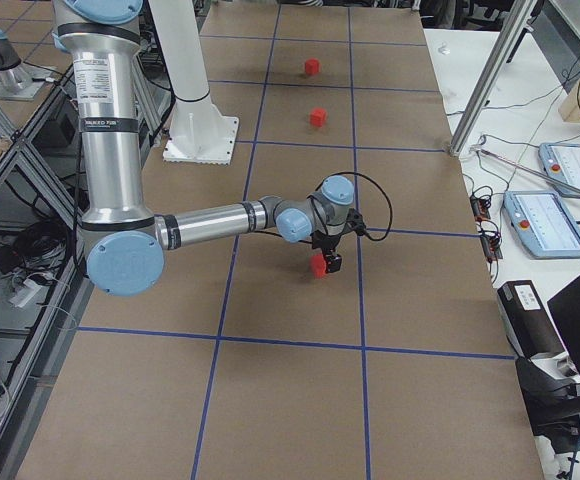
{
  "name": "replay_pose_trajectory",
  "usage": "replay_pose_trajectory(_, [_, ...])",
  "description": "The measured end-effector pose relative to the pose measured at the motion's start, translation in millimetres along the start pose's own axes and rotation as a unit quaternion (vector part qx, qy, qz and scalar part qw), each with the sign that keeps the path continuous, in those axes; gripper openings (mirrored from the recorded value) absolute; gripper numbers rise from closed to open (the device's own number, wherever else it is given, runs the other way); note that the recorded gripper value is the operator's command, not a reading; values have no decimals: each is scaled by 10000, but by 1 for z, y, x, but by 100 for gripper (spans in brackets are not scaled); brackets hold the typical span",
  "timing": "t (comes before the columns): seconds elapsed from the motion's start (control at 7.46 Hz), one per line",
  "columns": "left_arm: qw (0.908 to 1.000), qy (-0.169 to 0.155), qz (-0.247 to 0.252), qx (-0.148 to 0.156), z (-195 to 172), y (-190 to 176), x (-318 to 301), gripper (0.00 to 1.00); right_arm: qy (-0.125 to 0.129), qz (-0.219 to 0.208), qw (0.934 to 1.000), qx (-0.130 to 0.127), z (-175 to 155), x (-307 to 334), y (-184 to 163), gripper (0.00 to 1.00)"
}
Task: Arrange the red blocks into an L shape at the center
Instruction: 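Reach the right gripper to the red cube farthest from the left arm and grasp it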
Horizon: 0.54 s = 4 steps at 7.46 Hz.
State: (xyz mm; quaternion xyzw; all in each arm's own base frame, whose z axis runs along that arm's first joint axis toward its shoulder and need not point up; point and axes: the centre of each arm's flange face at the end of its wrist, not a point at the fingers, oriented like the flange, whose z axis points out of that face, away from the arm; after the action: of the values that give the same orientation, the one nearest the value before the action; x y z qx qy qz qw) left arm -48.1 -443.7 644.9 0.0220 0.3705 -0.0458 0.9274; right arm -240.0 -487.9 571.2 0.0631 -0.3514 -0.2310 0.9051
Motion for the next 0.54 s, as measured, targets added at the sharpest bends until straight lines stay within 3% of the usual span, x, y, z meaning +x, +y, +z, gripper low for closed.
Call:
replay_pose_trajectory(0.13, [10000, 10, 7, 10, -1, 0, 1, 100, 23, -33, 10000, -19, 3, -1, -3, 11])
replay_pose_trajectory(0.27, [10000, 34, 16, 21, -3, 0, 3, 100, 38, -38, 10000, -34, 6, 0, -4, 0])
replay_pose_trajectory(0.54, [10000, 69, 22, 27, -5, 0, 5, 100, 56, -35, 10000, -41, 7, 2, -5, 0])
